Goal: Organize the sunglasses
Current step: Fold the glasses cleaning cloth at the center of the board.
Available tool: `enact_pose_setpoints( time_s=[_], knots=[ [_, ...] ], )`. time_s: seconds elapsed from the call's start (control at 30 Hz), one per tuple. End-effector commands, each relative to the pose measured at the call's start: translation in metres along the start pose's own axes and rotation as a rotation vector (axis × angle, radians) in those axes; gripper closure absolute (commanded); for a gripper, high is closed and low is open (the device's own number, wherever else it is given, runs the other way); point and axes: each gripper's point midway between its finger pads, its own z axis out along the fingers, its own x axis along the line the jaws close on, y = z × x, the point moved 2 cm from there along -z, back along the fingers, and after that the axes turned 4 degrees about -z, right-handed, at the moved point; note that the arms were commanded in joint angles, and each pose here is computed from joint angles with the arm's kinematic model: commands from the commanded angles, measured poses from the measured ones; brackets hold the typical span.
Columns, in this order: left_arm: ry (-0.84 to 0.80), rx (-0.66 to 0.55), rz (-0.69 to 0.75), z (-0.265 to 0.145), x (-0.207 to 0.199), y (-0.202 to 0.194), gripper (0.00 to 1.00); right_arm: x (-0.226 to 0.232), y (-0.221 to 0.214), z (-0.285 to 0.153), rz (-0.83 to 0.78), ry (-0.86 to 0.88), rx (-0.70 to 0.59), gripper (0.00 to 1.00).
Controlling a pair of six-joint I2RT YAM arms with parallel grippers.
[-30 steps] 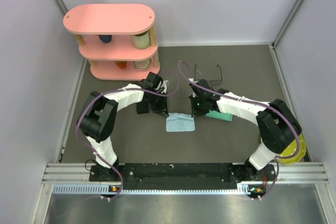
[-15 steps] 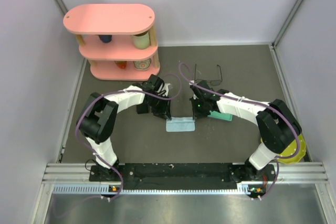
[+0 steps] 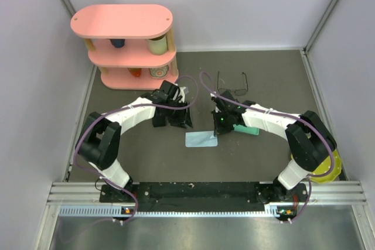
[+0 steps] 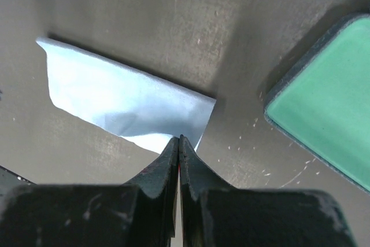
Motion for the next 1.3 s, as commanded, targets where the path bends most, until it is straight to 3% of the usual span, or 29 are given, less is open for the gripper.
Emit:
enact_pose_setpoints(
  time_s=[0.0, 0.1, 0.2, 0.43, 0.63, 0.83, 1.03, 1.27],
  knots=[
    [-0.076, 0.018, -0.039, 0.007, -0.009, -0.002, 0.58, 0.005, -0.004, 0.002, 0.024, 0.038, 0.007, 1.00],
    [-0.089, 0.039, -0.049, 0.010, -0.010, -0.005, 0.58, 0.008, -0.005, -0.002, 0.025, 0.059, -0.003, 0.99],
    [-0.103, 0.057, -0.054, 0.012, -0.010, -0.008, 0.59, 0.011, -0.006, -0.009, 0.022, 0.080, -0.019, 0.86],
    [-0.138, 0.092, -0.082, 0.019, -0.012, -0.013, 0.60, 0.010, -0.013, -0.018, 0.045, 0.082, -0.013, 0.71],
    [-0.132, 0.099, -0.113, 0.025, -0.008, -0.016, 0.61, 0.016, 0.006, -0.020, 0.074, 0.089, -0.079, 0.80],
    [-0.079, 0.101, -0.214, 0.038, 0.003, -0.017, 0.71, 0.038, 0.027, 0.008, 0.111, 0.171, -0.084, 0.90],
    [0.031, 0.116, -0.273, 0.045, 0.024, -0.025, 0.78, 0.041, 0.030, 0.034, 0.156, 0.162, -0.042, 0.92],
    [0.233, 0.103, -0.269, 0.038, 0.061, -0.028, 0.80, 0.016, 0.022, 0.038, 0.212, 0.038, -0.043, 0.92]
  ],
)
